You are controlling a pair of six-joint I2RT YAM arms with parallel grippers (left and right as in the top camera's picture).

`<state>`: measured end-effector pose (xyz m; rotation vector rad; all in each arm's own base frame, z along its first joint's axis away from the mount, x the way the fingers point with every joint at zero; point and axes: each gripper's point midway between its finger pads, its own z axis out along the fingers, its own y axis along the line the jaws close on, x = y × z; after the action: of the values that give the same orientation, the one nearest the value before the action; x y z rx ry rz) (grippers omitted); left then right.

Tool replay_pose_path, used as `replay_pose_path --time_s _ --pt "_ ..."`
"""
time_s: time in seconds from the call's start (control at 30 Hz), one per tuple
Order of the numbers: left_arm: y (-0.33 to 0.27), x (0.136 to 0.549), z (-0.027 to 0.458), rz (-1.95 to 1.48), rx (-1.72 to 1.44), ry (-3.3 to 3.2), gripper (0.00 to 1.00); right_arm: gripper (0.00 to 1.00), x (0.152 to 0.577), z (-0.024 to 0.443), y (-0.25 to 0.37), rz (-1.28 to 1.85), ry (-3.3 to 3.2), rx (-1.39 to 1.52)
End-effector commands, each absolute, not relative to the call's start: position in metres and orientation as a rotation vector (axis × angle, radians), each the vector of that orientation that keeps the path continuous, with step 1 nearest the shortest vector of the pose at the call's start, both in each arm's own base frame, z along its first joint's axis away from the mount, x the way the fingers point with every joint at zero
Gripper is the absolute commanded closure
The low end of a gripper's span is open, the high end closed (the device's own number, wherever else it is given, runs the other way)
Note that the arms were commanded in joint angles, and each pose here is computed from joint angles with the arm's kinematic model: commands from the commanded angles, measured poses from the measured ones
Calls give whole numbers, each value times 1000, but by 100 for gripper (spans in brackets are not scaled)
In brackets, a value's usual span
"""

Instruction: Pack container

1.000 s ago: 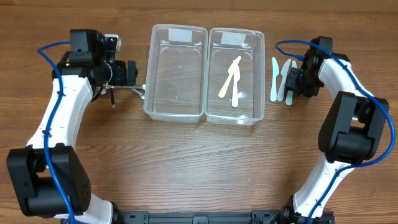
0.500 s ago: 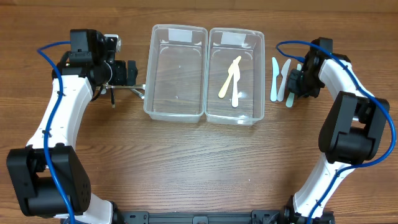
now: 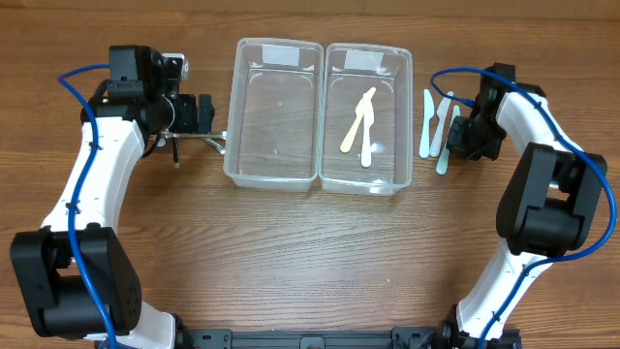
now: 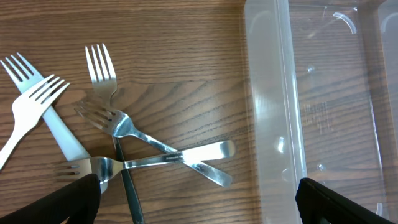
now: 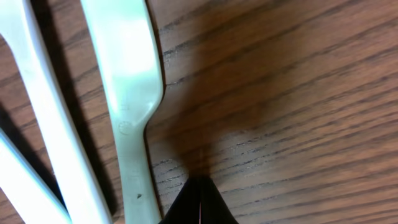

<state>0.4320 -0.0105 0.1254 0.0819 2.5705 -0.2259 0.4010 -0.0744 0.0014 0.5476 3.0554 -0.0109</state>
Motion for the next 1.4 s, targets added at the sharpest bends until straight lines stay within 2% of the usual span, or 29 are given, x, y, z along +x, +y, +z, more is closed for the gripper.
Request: replay_pose_path --time_s 0.0,0.2,0.3,0.63,1.0,1.13,1.27,1.37 --pt "-15 439 133 -237 122 2545 0 85 409 2 -78 -36 3042 542" --pt "-15 439 133 -237 122 2545 0 60 451 38 -80 34 2911 504" --pt "-15 439 133 -237 122 2545 0 54 467 47 -78 58 2860 458" --pt "-15 439 133 -237 122 2545 0 54 486 50 -79 58 2779 436" --pt "-15 439 133 -237 122 2545 0 55 476 0 -77 65 2885 467" --pt "-15 439 133 -237 122 2545 0 55 475 -4 -77 66 2892 468" --pt "-15 439 133 -237 122 2546 0 69 472 -7 -77 65 2909 471" --pt "-15 439 133 -237 122 2545 0 75 462 -13 -76 58 2952 481"
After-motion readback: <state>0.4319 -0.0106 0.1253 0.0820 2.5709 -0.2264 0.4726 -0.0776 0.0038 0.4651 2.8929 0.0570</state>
